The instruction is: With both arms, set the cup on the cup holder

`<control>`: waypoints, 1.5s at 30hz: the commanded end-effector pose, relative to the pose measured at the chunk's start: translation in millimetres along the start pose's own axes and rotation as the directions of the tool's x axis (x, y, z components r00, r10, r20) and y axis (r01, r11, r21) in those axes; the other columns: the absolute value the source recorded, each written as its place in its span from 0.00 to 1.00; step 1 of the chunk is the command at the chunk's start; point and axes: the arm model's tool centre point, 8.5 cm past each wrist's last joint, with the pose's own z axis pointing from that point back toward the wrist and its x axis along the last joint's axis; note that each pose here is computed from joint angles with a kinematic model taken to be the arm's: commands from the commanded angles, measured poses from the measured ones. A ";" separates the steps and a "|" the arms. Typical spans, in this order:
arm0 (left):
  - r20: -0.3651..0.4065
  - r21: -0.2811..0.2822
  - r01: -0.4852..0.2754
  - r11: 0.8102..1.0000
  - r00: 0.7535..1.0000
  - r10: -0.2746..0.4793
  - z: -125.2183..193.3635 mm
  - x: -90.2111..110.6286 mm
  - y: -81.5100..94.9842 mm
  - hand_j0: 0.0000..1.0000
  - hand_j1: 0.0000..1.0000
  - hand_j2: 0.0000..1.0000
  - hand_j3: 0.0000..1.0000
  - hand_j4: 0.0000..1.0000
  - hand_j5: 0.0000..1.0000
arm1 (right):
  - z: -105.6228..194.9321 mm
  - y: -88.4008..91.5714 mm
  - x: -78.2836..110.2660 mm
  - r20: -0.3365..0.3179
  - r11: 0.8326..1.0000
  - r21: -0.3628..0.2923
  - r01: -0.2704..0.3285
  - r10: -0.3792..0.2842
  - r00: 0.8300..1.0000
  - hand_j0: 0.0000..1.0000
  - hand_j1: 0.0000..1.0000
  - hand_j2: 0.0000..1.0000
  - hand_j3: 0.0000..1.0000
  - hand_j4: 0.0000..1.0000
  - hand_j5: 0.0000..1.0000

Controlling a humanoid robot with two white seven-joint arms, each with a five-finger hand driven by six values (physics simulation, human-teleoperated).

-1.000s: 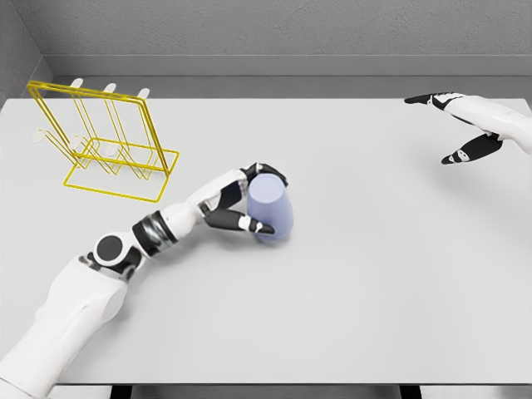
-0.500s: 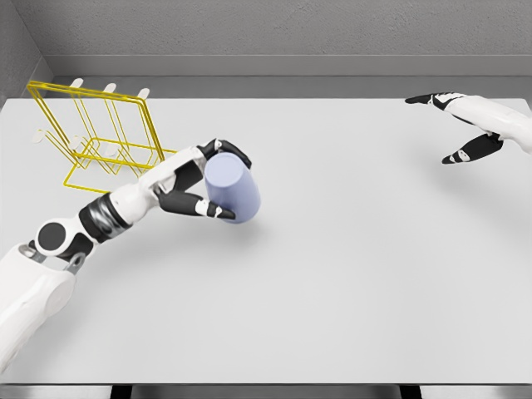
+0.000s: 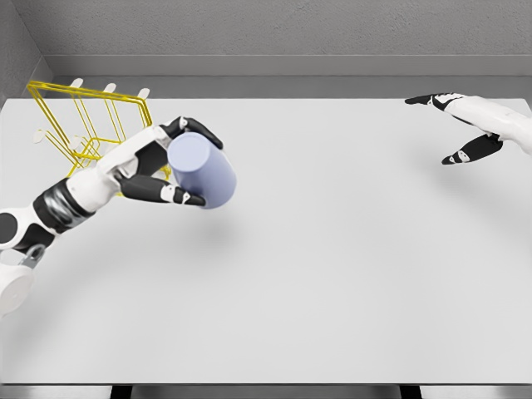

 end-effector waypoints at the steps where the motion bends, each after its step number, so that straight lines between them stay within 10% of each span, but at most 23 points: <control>1: 0.006 0.009 0.000 1.000 1.000 0.000 0.9 3.7 3.2 0.41 0.41 0.41 0.41 0.41 0.41 | 0.7 -1.2 -0.2 -0.001 1.000 -0.006 0.005 -0.005 1.000 1.00 1.00 1.00 1.00 1.00 1.00; 30: -0.002 0.022 0.090 0.996 0.996 -0.090 32.6 60.3 42.2 0.41 0.41 0.41 0.41 0.41 0.41 | 0.7 -1.1 -0.2 -0.001 1.000 -0.006 0.005 -0.005 1.000 1.00 1.00 1.00 1.00 1.00 1.00; 45: -0.074 0.160 0.139 0.977 0.989 -0.128 58.5 57.3 88.8 0.41 0.41 0.41 0.41 0.41 0.41 | 0.8 -0.4 -0.4 -0.001 1.000 -0.005 0.006 -0.006 1.000 1.00 1.00 1.00 1.00 1.00 1.00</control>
